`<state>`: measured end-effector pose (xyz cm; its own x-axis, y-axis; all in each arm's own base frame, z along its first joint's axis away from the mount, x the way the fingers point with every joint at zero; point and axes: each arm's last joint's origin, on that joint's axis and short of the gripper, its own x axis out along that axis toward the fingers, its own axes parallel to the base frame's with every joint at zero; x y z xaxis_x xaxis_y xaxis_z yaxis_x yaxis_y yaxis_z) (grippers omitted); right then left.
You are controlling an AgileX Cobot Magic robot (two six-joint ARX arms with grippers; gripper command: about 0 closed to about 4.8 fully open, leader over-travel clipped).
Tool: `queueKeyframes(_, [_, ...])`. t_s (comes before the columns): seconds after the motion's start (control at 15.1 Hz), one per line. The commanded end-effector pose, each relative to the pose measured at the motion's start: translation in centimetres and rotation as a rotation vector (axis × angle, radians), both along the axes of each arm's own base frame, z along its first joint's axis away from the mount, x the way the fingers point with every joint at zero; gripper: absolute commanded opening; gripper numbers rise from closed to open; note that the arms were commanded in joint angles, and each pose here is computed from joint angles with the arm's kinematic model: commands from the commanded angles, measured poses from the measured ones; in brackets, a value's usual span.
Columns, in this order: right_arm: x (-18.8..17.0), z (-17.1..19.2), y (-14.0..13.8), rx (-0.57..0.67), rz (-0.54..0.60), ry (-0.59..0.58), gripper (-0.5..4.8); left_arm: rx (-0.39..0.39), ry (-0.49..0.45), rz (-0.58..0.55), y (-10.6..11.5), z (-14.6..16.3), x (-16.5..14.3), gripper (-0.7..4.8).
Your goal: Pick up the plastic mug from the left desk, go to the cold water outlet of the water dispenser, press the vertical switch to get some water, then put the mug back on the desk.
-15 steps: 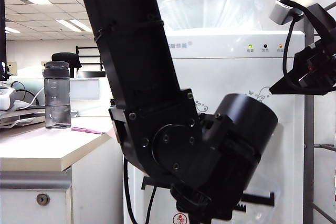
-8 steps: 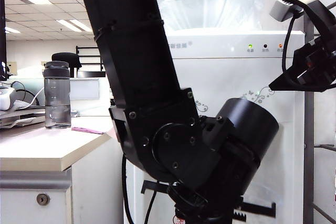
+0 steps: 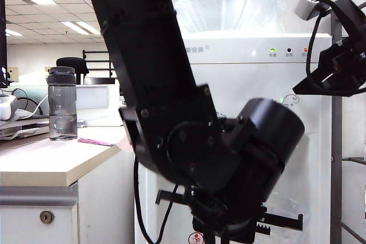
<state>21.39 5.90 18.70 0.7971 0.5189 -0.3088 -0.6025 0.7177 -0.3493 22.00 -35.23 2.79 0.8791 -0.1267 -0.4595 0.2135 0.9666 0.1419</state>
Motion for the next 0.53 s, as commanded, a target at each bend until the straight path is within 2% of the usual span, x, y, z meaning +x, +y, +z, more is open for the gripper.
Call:
queueKeyframes(0.07, [0.2,0.6,0.0,0.026,-0.008,-0.039,-0.01,-0.032,-0.032,-0.008,-0.4,1.2,0.2,-0.05])
queueKeyframes(0.53, [0.9,2.1,0.1,0.036,-0.008,-0.086,-0.01,-0.040,-0.010,-0.062,-0.5,1.3,0.2,-0.05])
